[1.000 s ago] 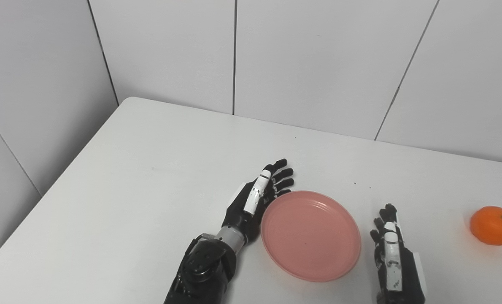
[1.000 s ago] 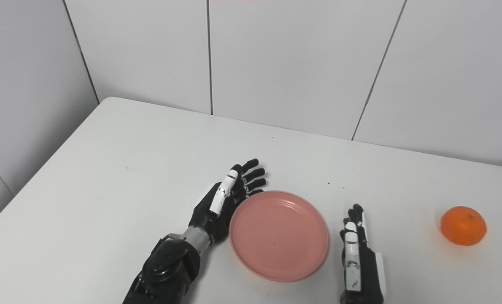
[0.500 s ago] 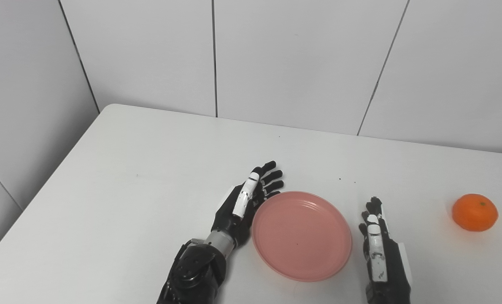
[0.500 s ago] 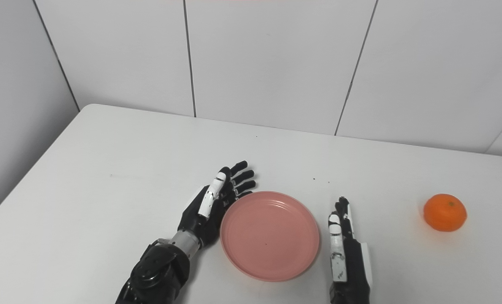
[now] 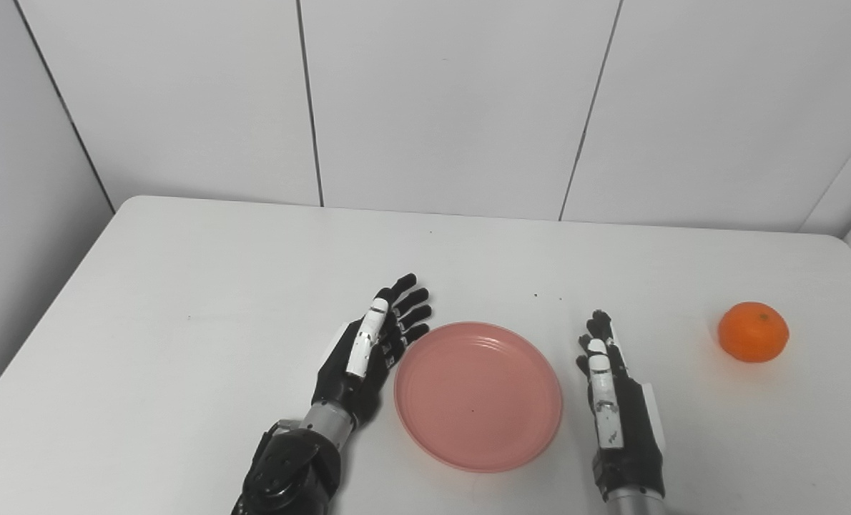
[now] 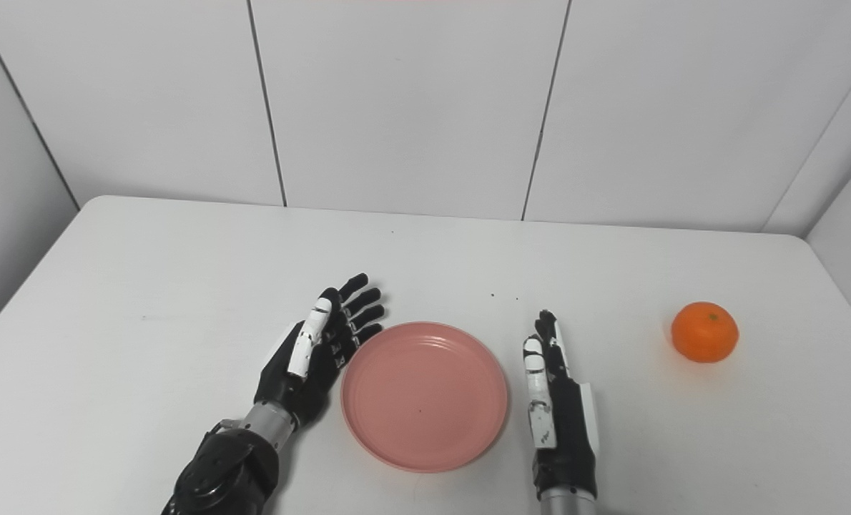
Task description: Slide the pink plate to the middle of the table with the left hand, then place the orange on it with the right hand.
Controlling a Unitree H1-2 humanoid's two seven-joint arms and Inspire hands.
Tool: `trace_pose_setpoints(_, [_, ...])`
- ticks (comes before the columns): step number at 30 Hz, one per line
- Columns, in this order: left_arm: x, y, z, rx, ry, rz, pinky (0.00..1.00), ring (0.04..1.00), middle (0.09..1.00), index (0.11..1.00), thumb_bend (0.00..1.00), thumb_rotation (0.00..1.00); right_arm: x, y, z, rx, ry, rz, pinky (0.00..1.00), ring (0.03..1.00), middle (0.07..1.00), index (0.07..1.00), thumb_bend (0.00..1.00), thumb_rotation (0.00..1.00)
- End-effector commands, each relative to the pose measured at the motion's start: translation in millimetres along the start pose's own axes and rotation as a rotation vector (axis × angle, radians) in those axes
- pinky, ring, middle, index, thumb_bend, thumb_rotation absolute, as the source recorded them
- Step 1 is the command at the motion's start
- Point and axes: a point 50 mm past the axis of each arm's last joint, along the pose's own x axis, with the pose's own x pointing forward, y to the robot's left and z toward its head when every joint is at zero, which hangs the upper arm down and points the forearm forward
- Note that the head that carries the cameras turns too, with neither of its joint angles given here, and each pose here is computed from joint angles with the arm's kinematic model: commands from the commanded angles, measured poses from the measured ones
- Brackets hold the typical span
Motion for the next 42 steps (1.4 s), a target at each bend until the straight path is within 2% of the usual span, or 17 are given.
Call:
trace_pose_setpoints(1, [-9,10,-12,-0.004,0.035,0.024,0.89,0.901,0.911,0.900,0.40,1.00,8,-1,19,-0.005,-0.092,-0.012,0.97,0.962,0.968,0.967,0.28,1.00])
trace_pose_setpoints(6, [-13,17,-13,-0.006,0.025,0.019,0.90,0.901,0.911,0.903,0.39,1.00,13,-6,30,-0.085,-0.145,-0.057,0.97,0.936,0.948,0.950,0.27,1.00])
trace_pose_setpoints(8, [-15,19,-13,-0.011,0.028,0.018,0.91,0.901,0.910,0.901,0.40,1.00,17,-8,37,-0.118,-0.165,-0.087,0.92,0.915,0.930,0.930,0.25,1.00])
trace_pose_setpoints(13, [-17,24,-14,-0.026,0.029,0.016,0.91,0.903,0.909,0.902,0.40,1.00,25,-16,48,-0.186,-0.212,-0.137,0.87,0.890,0.913,0.911,0.26,1.00])
trace_pose_setpoints(17, [-21,29,-15,-0.045,0.029,0.010,0.92,0.912,0.916,0.912,0.39,1.00,27,-22,58,-0.221,-0.236,-0.149,0.86,0.894,0.917,0.912,0.37,0.99])
trace_pose_setpoints(23, [-24,36,-17,-0.050,0.038,0.015,0.93,0.915,0.915,0.908,0.38,1.00,30,-30,69,-0.301,-0.261,-0.194,0.80,0.866,0.898,0.894,0.49,0.87])
trace_pose_setpoints(30, [-27,45,-20,-0.062,0.045,0.030,0.92,0.910,0.908,0.893,0.37,1.00,34,-43,79,-0.448,-0.290,-0.245,0.80,0.847,0.867,0.865,0.64,0.86])
trace_pose_setpoints(31, [-27,48,-21,-0.070,0.046,0.028,0.93,0.913,0.910,0.895,0.37,1.00,34,-46,81,-0.461,-0.297,-0.247,0.80,0.858,0.872,0.866,0.66,0.82])
trace_pose_setpoints(32, [-27,50,-22,-0.074,0.046,0.027,0.94,0.922,0.919,0.903,0.36,1.00,34,-48,83,-0.469,-0.303,-0.251,0.80,0.861,0.878,0.875,0.71,0.73])
trace_pose_setpoints(33, [-28,51,-23,-0.076,0.047,0.027,0.94,0.923,0.921,0.905,0.36,1.00,34,-51,84,-0.477,-0.311,-0.257,0.80,0.860,0.879,0.878,0.73,0.71])
trace_pose_setpoints(34, [-27,53,-23,-0.077,0.048,0.028,0.95,0.926,0.924,0.910,0.36,1.00,34,-53,84,-0.484,-0.317,-0.263,0.81,0.856,0.881,0.890,0.78,0.63])
trace_pose_setpoints(42, [-26,61,-27,-0.091,0.047,0.027,0.97,0.933,0.932,0.924,0.33,1.00,38,-75,93,-0.632,-0.317,-0.340,0.85,0.902,0.916,0.934,0.88,0.44])
